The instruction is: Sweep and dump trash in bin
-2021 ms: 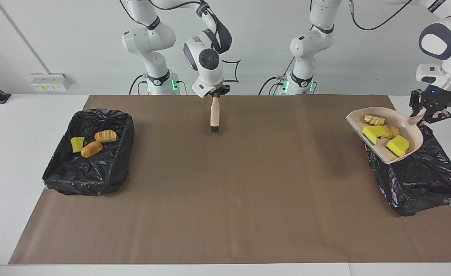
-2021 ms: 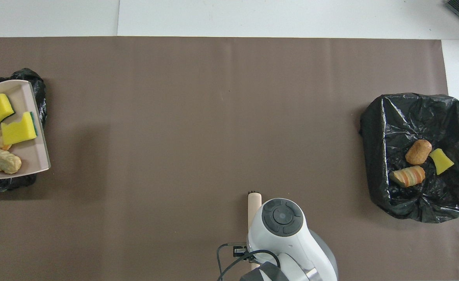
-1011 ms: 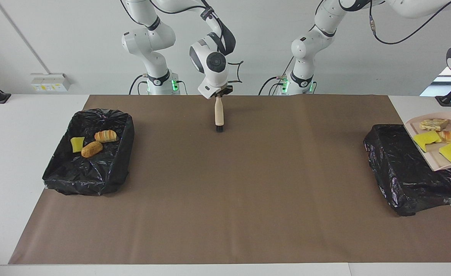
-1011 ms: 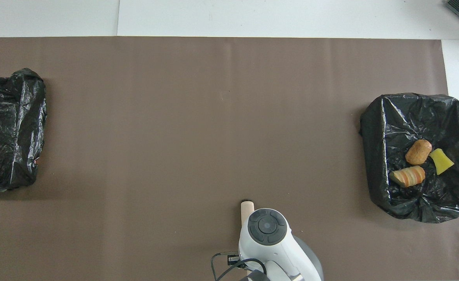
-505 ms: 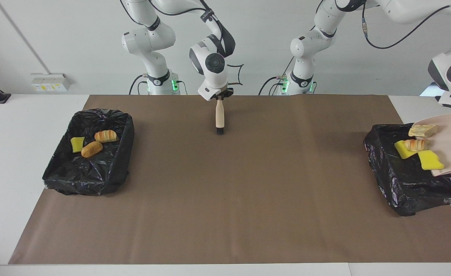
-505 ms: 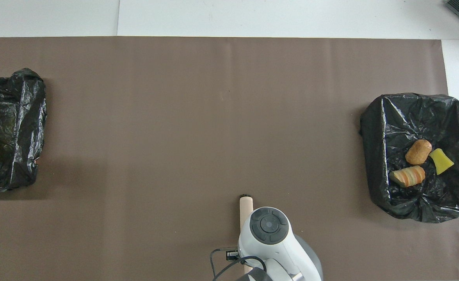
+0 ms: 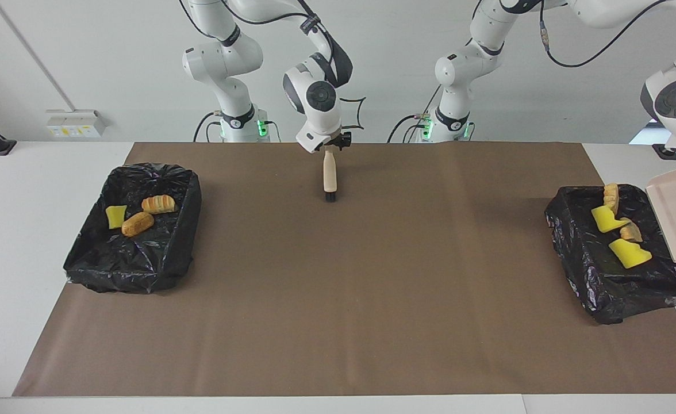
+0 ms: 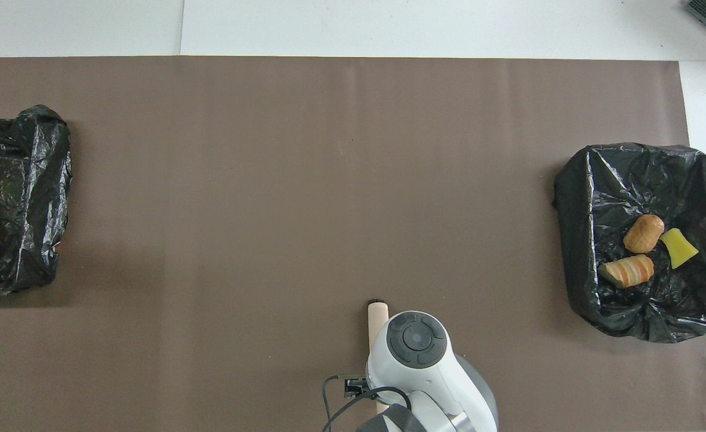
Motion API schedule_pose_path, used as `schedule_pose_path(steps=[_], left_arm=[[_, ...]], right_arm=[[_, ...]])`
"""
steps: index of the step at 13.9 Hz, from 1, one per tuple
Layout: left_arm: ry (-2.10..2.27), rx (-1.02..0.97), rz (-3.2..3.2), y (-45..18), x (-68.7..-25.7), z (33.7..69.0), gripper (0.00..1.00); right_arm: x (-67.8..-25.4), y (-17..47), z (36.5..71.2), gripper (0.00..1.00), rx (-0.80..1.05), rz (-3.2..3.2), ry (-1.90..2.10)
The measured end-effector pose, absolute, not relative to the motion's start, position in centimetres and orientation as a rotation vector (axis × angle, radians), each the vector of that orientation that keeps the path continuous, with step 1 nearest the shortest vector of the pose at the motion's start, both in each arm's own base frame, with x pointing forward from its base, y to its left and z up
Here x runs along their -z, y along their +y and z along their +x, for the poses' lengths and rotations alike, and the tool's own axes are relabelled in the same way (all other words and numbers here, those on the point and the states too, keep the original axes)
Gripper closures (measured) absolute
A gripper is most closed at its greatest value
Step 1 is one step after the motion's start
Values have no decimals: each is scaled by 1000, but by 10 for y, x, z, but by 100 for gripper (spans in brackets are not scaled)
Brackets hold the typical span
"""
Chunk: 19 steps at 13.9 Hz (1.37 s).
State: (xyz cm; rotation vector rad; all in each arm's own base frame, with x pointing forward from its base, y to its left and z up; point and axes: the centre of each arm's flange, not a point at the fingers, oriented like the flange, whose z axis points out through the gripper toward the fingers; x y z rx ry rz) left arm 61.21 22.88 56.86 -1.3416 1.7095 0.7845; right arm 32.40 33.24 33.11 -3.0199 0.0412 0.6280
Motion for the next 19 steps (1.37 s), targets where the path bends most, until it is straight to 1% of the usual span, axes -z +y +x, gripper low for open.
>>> schedule_pose_path(steps=[1, 4, 7, 9, 11, 13, 16, 19], left_arm=[[1695, -742, -1358, 218, -577, 612, 67], [1687, -627, -1366, 171, -593, 619, 67], [1660, -451, -1474, 119, -588, 630, 67], [1671, -309, -1645, 95, -578, 631, 67], [1660, -218, -1795, 64, -569, 631, 67], [1659, -161, -1904, 22, -561, 629, 67], [1629, -106, -2112, -36, -539, 620, 67], [1473, -41, -2417, -100, -519, 606, 67]], right_arm=[[-336, 331, 331, 0, -605, -3019, 48], [-355, 312, 367, 0, -496, -3039, 89], [-384, 281, 413, 0, -363, -3045, 179], [-405, 269, 434, 0, -278, -3051, 203], [-426, 260, 449, 0, -226, -3074, 203], [-446, 248, 457, 0, -226, -3111, 208], [-466, 226, 470, 0, -194, -3110, 276], [-493, 204, 489, 0, -117, -3091, 334]])
